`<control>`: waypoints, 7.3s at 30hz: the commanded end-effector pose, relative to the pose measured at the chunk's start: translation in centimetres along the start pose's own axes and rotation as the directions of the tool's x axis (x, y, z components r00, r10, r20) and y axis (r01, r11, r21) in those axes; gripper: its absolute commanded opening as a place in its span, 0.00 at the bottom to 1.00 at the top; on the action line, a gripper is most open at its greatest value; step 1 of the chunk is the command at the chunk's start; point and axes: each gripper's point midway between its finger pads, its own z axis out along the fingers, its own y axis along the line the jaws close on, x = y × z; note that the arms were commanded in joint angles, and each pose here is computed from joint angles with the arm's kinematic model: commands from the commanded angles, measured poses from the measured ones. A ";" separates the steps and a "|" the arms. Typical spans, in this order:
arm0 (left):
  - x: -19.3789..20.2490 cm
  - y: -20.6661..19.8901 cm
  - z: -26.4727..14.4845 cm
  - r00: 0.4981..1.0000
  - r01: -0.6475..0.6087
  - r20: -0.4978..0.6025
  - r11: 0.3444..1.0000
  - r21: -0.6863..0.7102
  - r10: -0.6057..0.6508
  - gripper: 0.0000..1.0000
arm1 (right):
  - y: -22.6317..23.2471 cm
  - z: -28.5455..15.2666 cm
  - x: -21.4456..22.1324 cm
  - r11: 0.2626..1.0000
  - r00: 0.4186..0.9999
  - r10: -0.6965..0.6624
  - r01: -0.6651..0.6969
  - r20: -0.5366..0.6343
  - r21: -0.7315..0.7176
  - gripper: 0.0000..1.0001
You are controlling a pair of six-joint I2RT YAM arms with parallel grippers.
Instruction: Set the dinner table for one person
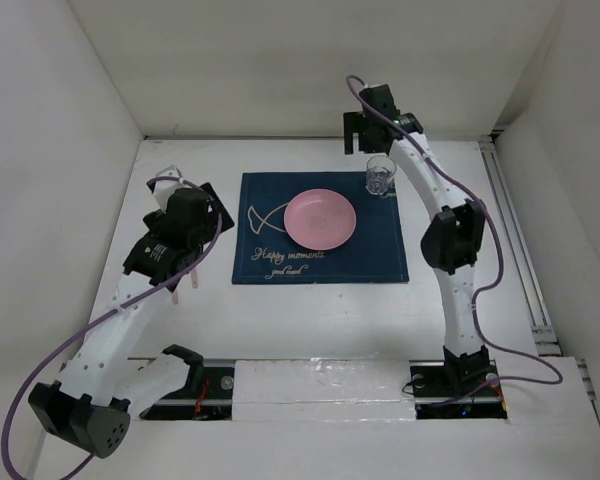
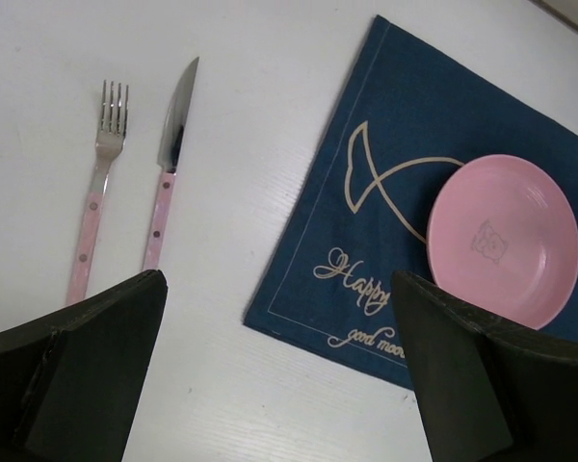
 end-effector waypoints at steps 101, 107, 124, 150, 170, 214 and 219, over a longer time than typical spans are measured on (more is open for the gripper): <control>25.8 -38.8 4.8 0.776 0.167 -0.556 0.752 0.638 0.300 0.00 | -11.5 -37.1 7.6 0.868 0.700 0.488 -0.329 0.521 -0.372 1.00; 27.1 -39.3 6.1 0.765 0.187 -0.586 0.778 0.600 0.268 0.00 | -11.6 -37.1 7.9 0.873 0.703 0.480 -0.322 0.525 -0.367 1.00; 30.5 -38.8 8.3 0.722 0.177 -0.639 0.823 0.540 0.264 0.00 | -11.5 -36.0 8.6 0.879 0.722 0.467 -0.321 0.510 -0.352 1.00; 31.1 -37.8 7.9 0.698 0.190 -0.668 0.834 0.518 0.256 0.14 | -11.3 -35.9 8.5 0.881 0.724 0.461 -0.303 0.513 -0.364 1.00; 11.1 -31.9 1.8 0.950 0.058 -0.302 0.905 0.422 0.080 1.00 | -11.5 -36.9 8.3 0.900 0.725 0.419 -0.254 0.547 -0.354 1.00; 16.1 16.6 15.1 0.677 -0.034 -0.659 0.881 -0.471 -0.326 0.46 | -5.9 -25.5 13.2 0.807 0.860 0.406 -0.180 0.308 -0.562 1.00; 17.8 16.4 15.7 0.633 -0.032 -0.698 0.890 -0.455 -0.334 0.14 | -6.4 -25.4 13.1 0.813 0.856 0.411 -0.189 0.313 -0.550 1.00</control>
